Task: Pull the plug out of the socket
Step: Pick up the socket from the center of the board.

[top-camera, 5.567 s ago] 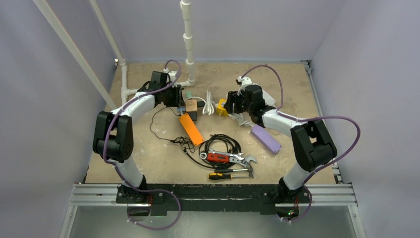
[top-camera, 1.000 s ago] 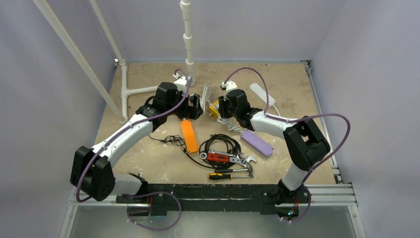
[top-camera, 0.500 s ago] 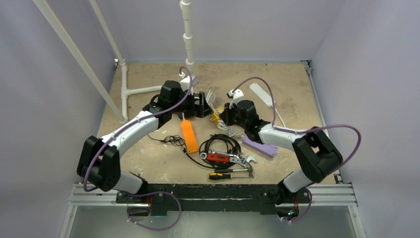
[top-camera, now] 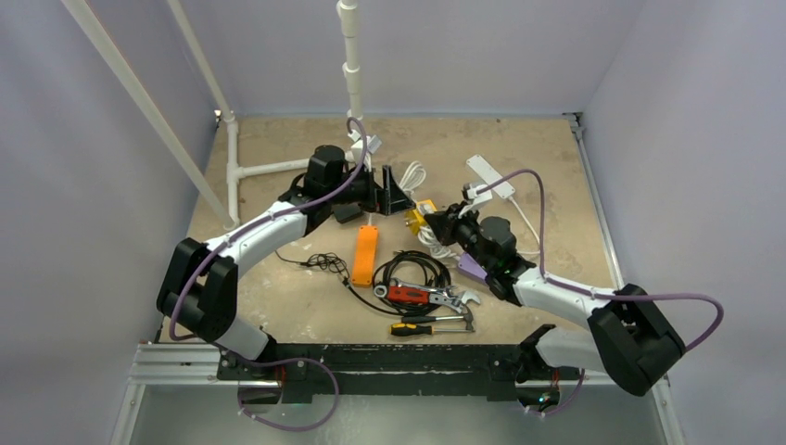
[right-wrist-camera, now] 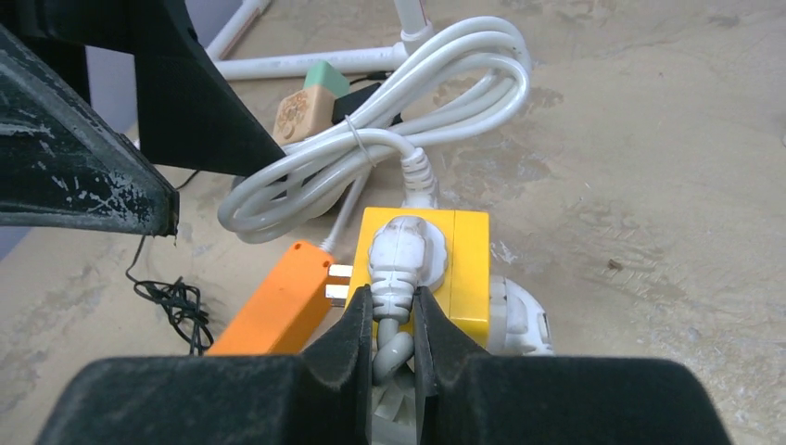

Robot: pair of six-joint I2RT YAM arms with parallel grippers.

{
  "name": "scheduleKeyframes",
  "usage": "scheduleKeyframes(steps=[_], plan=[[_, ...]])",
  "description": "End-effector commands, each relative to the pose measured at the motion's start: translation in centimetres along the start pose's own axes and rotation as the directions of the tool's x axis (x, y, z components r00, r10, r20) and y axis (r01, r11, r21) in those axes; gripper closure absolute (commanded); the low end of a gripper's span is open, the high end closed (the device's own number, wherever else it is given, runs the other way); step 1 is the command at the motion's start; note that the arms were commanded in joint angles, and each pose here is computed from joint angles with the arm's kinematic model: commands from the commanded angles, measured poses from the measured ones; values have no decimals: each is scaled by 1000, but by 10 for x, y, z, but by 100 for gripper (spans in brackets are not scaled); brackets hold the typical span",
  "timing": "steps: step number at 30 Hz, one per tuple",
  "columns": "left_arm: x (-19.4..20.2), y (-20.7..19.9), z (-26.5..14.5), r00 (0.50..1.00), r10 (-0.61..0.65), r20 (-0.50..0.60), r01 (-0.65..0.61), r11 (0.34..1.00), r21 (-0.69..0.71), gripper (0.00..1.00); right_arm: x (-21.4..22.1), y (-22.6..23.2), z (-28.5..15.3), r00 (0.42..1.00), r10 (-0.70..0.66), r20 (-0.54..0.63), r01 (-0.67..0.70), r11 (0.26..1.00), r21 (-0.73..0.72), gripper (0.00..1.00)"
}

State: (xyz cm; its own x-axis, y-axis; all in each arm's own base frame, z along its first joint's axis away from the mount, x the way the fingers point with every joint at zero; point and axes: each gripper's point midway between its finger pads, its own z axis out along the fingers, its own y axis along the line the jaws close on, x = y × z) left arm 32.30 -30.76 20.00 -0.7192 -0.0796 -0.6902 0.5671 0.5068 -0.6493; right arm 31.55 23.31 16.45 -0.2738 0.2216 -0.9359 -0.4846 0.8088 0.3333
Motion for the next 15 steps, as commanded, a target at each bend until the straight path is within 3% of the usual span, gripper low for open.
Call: scheduleKeyframes(steps=[1, 5, 8, 12, 15], plan=[[22, -11, 9, 996, -6, -86, 15, 994, 107, 9, -120, 40, -28, 896, 109, 430, -44, 986, -159, 100], [40, -31, 19, 988, 59, -141, -36, 985, 166, 9, -119, 35, -29, 894, 112, 433, -57, 989, -138, 100], [33, -24, 13, 978, 185, -98, -185, 983, 8, 10, -114, 30, -24, 901, 114, 419, -70, 991, -117, 100], [8, 3, -11, 972, 236, -5, -230, 942, -246, 9, -114, 27, -26, 898, 122, 423, -84, 991, -106, 100], [5, -9, -15, 969, 245, 24, -235, 950, -207, 9, -117, 26, -28, 892, 127, 435, -92, 991, -99, 100]])
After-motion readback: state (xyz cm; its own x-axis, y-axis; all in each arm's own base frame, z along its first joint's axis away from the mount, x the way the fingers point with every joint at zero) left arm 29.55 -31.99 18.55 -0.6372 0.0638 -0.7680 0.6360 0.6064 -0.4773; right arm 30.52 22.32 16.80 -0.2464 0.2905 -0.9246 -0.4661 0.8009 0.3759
